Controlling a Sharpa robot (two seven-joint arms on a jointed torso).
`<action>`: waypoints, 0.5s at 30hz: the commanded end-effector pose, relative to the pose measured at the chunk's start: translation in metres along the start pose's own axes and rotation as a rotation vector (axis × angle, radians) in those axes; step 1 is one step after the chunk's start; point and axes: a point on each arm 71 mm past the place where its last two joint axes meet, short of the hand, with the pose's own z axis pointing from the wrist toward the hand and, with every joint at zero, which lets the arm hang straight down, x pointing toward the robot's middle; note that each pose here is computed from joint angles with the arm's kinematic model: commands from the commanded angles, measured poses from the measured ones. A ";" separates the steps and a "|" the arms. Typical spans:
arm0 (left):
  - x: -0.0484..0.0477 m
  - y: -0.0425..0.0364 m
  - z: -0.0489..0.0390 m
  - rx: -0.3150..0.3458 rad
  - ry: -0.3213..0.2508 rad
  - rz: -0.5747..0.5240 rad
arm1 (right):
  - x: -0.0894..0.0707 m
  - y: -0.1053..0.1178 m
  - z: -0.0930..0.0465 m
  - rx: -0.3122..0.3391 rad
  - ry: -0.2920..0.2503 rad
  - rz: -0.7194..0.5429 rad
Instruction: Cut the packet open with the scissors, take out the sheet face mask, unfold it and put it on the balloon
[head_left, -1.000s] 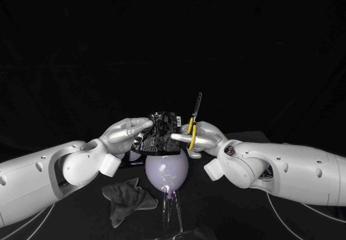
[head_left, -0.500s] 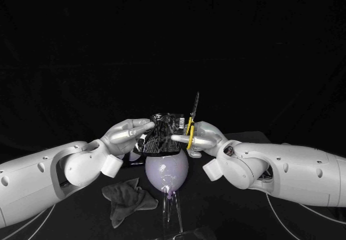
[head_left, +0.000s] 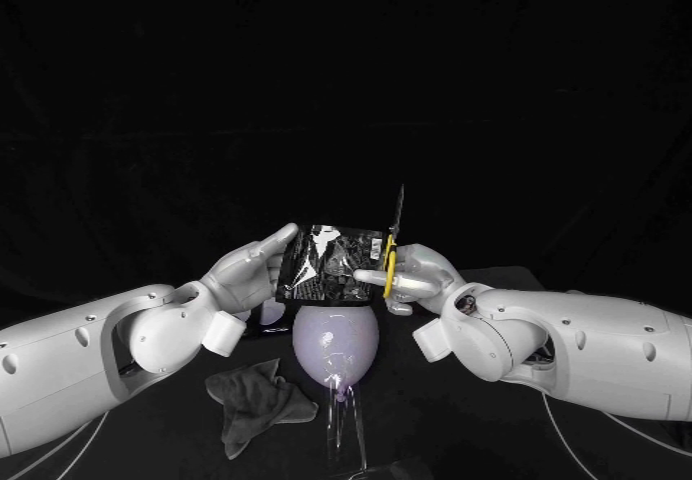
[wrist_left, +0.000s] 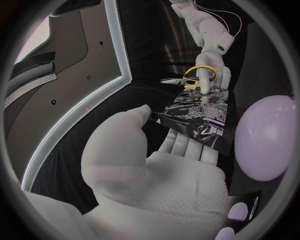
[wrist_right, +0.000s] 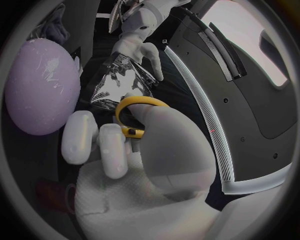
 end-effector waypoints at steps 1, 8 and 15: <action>-0.0039 -0.0013 -0.0008 0.002 -0.028 0.016 | -0.002 0.001 -0.001 -0.011 -0.022 -0.014; -0.0105 -0.0008 -0.0023 -0.004 -0.057 0.042 | -0.007 0.002 -0.002 -0.012 -0.050 -0.019; -0.0075 0.0014 -0.0011 -0.020 -0.032 0.095 | -0.008 0.001 -0.001 -0.009 -0.065 -0.020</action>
